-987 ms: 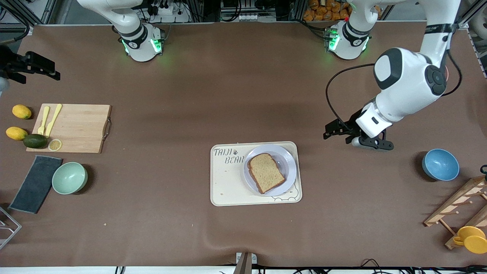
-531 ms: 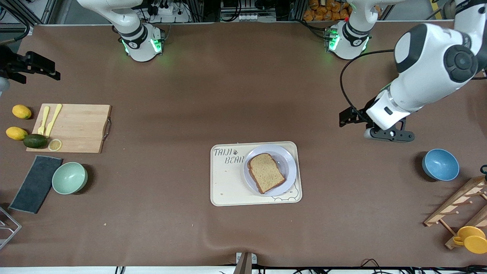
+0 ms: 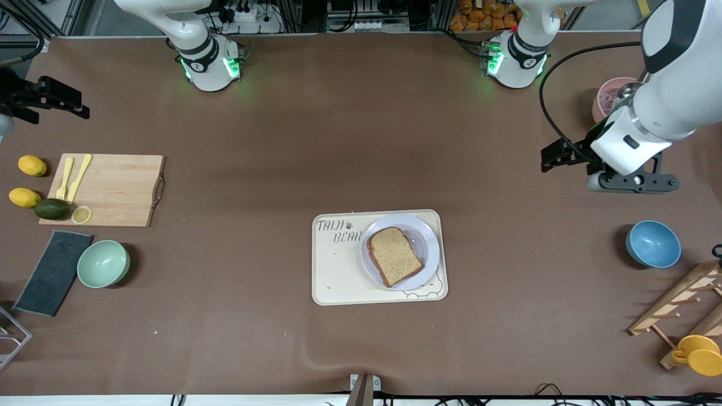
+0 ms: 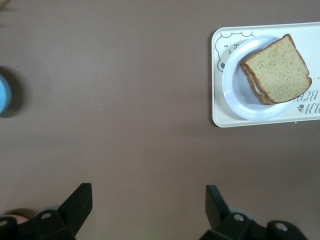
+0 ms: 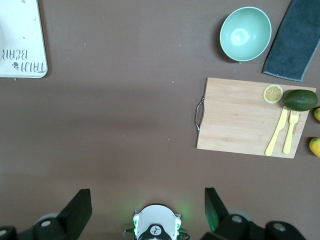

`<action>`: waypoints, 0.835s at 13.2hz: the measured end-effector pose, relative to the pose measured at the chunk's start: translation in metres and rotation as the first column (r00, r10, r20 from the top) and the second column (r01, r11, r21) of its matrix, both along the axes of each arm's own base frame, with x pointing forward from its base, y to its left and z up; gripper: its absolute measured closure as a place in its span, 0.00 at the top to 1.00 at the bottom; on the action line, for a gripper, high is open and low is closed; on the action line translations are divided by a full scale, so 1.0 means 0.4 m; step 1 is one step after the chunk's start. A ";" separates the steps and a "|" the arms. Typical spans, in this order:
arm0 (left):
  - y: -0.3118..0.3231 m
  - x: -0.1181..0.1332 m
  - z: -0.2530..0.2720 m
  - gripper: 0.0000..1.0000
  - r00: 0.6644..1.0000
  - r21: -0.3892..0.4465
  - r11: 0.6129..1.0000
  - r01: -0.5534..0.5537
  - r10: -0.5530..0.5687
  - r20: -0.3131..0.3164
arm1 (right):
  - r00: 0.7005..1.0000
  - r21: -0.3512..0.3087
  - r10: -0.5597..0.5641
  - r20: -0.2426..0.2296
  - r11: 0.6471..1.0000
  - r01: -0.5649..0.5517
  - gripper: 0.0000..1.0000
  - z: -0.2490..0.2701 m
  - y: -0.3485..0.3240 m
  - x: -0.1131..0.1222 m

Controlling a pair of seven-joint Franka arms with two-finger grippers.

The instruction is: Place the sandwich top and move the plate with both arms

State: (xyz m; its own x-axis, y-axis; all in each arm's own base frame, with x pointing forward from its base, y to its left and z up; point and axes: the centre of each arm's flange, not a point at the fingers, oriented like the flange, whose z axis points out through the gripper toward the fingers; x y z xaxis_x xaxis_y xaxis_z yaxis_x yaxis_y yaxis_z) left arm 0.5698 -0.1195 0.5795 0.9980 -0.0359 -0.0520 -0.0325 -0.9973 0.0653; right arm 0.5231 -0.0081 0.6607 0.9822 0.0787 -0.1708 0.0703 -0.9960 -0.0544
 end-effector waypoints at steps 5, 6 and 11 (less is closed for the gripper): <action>0.087 0.004 0.058 1.00 0.999 0.030 0.998 -0.051 0.051 -0.002 | 1.000 0.000 0.000 -0.003 1.000 0.000 1.00 -0.001 0.000 -0.001; 0.099 0.002 0.065 1.00 0.998 0.038 0.998 -0.056 0.057 -0.007 | 1.000 0.000 0.000 -0.004 1.000 0.000 1.00 -0.001 0.000 -0.001; 0.117 -0.018 0.101 1.00 0.998 0.049 0.997 -0.066 0.067 -0.021 | 1.000 0.000 0.000 -0.005 1.000 0.000 1.00 -0.001 0.000 -0.001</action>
